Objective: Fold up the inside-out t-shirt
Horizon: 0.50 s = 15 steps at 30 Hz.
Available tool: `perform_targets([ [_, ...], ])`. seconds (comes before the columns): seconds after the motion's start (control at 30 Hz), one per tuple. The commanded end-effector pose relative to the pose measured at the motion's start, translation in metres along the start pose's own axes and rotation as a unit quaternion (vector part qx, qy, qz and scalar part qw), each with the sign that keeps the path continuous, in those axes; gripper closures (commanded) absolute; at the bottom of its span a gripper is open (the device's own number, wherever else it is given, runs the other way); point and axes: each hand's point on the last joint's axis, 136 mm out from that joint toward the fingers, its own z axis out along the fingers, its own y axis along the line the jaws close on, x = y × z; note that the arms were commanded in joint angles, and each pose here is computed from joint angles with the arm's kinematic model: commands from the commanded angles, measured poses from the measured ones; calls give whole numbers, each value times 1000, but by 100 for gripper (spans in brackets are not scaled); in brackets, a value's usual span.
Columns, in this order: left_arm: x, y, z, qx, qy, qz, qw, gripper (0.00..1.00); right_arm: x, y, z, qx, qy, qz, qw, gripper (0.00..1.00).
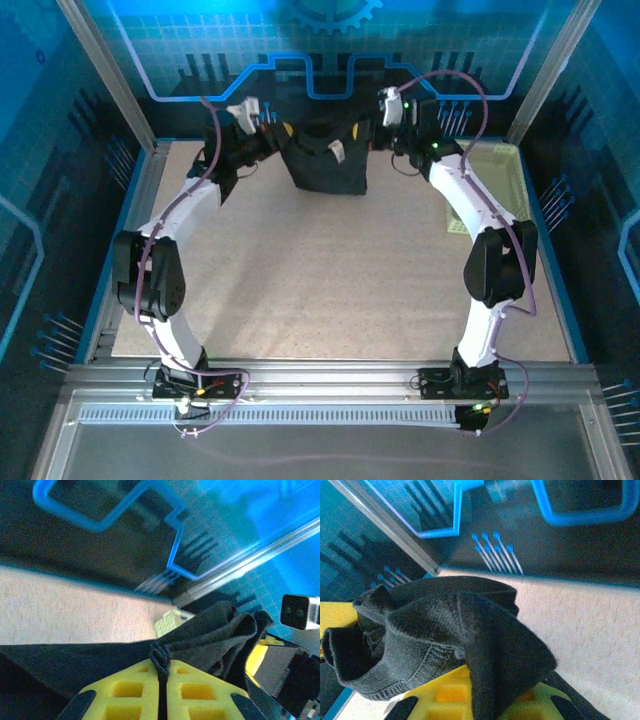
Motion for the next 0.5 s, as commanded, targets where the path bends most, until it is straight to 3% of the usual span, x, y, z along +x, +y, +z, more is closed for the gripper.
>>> perform_targets([
  [0.0,41,-16,-23,63,34,13,997,100,26,25,-14,-56,-9,-25,998,100],
  [0.23,161,-4,-67,58,112,-10,992,100,135,21,-43,-52,44,5,998,100],
  [0.47,235,7,-107,8,146,-15,989,100,225,22,-78,-6,96,30,995,100],
])
